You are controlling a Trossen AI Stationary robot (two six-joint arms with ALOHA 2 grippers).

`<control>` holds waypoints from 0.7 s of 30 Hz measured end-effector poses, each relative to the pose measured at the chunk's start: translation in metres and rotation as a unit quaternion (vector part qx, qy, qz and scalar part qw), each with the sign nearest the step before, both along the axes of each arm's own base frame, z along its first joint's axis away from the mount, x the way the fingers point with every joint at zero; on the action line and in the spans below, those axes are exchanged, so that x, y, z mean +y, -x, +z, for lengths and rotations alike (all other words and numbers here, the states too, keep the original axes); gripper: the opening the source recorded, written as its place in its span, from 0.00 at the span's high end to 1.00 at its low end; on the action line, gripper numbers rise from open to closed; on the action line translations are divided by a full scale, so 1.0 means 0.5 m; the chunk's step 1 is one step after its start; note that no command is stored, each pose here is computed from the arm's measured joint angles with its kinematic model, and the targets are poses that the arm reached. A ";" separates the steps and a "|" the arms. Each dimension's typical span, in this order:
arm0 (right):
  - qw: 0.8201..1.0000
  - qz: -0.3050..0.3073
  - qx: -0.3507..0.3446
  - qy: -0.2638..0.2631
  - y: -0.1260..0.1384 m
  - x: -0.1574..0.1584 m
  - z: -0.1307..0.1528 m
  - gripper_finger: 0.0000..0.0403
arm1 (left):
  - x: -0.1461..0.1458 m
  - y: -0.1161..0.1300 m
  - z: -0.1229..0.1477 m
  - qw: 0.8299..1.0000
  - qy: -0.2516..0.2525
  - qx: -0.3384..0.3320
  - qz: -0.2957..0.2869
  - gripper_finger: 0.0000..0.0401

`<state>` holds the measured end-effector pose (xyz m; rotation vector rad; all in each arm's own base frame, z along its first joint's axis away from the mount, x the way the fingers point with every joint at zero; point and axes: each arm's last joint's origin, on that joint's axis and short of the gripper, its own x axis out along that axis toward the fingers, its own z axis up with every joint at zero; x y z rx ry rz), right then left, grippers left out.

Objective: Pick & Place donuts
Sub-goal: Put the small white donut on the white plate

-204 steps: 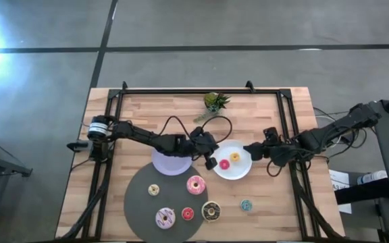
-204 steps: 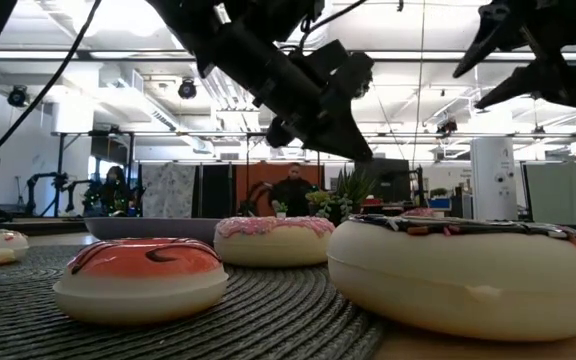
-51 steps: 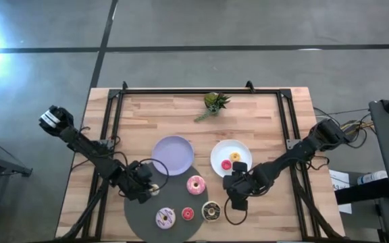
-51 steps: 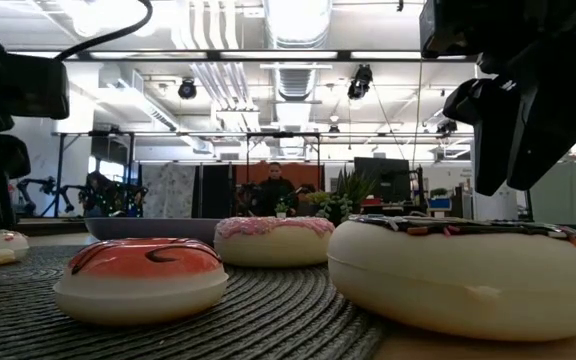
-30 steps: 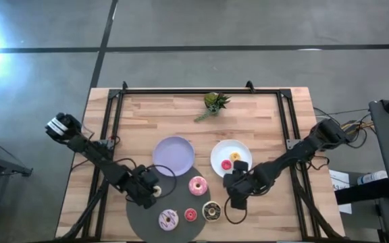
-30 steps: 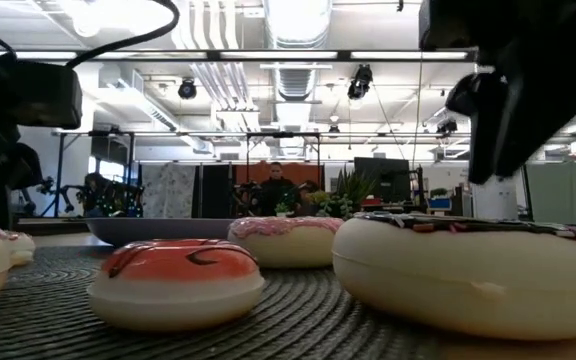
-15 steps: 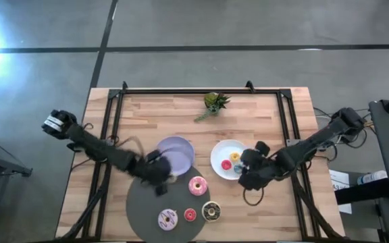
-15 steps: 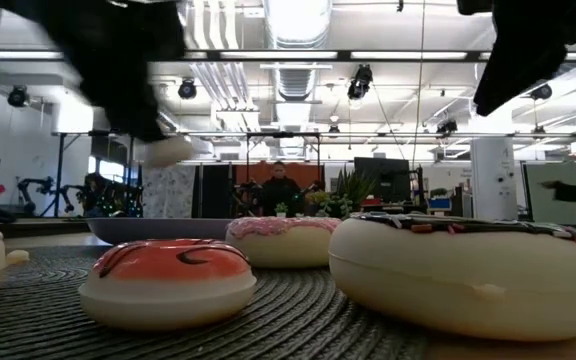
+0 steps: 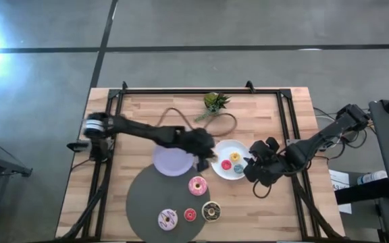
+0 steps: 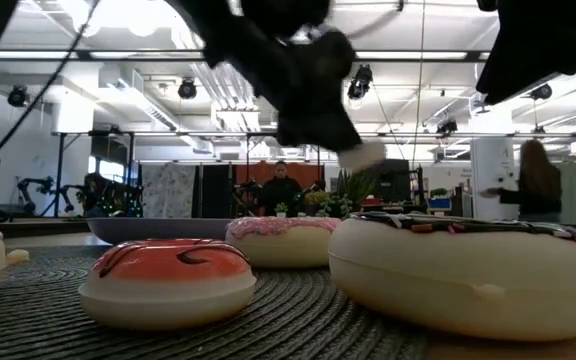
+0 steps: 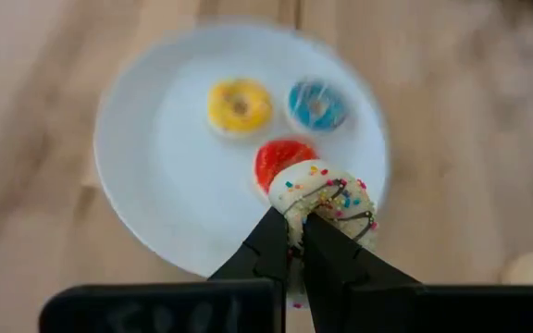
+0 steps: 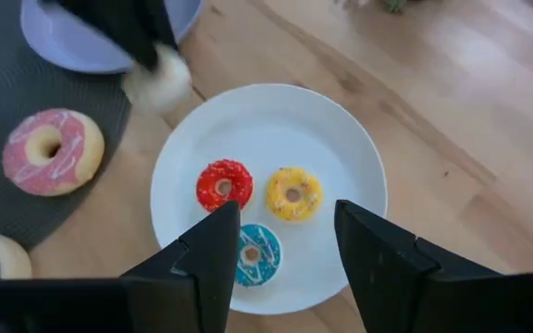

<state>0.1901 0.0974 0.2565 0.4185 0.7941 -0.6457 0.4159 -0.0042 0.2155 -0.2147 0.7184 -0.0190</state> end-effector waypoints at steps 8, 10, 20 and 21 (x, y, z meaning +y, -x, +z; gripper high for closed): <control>1.000 0.002 0.007 0.013 0.015 -0.003 0.004 0.58 | 0.003 -0.083 -0.055 0.998 -0.027 0.053 -0.019 1.00; 1.000 0.001 0.008 0.014 0.018 -0.003 0.004 0.58 | 0.003 -0.095 -0.065 0.998 -0.023 0.058 -0.015 1.00; 0.999 0.013 0.029 0.027 0.034 0.000 0.002 0.58 | 0.010 -0.094 -0.079 0.996 -0.029 0.083 0.002 0.82; 0.999 0.015 0.032 0.029 0.036 0.001 0.002 0.58 | 0.010 -0.091 -0.076 0.996 -0.033 0.080 -0.001 0.80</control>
